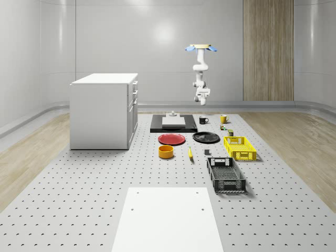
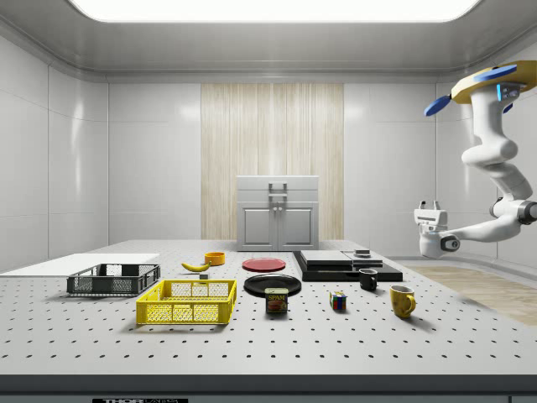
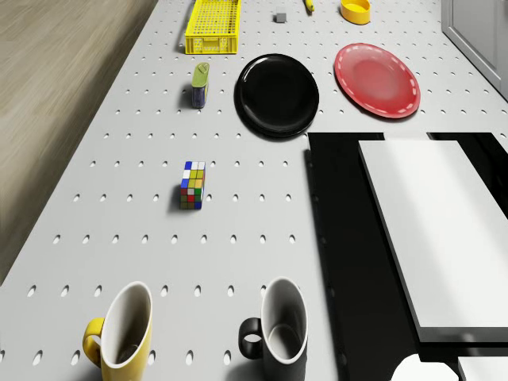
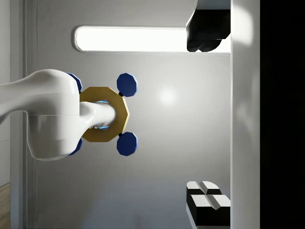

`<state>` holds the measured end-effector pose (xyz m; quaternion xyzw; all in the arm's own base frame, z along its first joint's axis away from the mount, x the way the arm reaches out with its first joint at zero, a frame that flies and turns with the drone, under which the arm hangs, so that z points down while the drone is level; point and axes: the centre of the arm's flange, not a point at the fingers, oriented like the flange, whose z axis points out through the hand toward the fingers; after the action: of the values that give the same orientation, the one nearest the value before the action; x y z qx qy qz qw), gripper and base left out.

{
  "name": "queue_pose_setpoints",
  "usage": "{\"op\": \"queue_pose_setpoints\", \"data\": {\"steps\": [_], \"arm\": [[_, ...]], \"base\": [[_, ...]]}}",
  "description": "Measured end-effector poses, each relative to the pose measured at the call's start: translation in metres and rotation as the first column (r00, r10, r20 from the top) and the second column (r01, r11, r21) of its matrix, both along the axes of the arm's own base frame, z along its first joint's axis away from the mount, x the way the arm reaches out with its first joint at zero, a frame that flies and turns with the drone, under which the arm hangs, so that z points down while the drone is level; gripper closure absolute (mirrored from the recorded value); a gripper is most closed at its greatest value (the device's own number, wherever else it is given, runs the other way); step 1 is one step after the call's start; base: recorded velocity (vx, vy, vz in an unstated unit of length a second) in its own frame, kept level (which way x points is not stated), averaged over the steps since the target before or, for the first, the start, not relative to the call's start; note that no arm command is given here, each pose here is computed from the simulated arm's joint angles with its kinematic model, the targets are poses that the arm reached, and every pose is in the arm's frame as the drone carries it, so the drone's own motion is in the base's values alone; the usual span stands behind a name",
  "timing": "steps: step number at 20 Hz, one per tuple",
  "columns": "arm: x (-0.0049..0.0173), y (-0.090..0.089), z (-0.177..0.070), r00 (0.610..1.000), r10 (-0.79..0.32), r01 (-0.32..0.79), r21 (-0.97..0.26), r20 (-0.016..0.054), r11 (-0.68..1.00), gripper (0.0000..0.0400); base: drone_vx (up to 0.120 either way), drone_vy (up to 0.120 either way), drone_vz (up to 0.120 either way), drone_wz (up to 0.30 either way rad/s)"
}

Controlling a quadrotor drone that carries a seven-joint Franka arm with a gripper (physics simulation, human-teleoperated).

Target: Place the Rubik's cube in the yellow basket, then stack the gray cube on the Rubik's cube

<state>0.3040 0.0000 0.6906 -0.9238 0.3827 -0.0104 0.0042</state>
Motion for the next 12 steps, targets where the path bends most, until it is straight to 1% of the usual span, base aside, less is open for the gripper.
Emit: {"op": "queue_pose_setpoints", "data": {"steps": [12], "arm": [[-0.0008, 0.0002, 0.0007, 1.000, 0.000, 0.000, -0.002, 0.0091, 1.000, 0.0000]], "base": [[0.120, 0.120, 0.000, 0.000]]}}
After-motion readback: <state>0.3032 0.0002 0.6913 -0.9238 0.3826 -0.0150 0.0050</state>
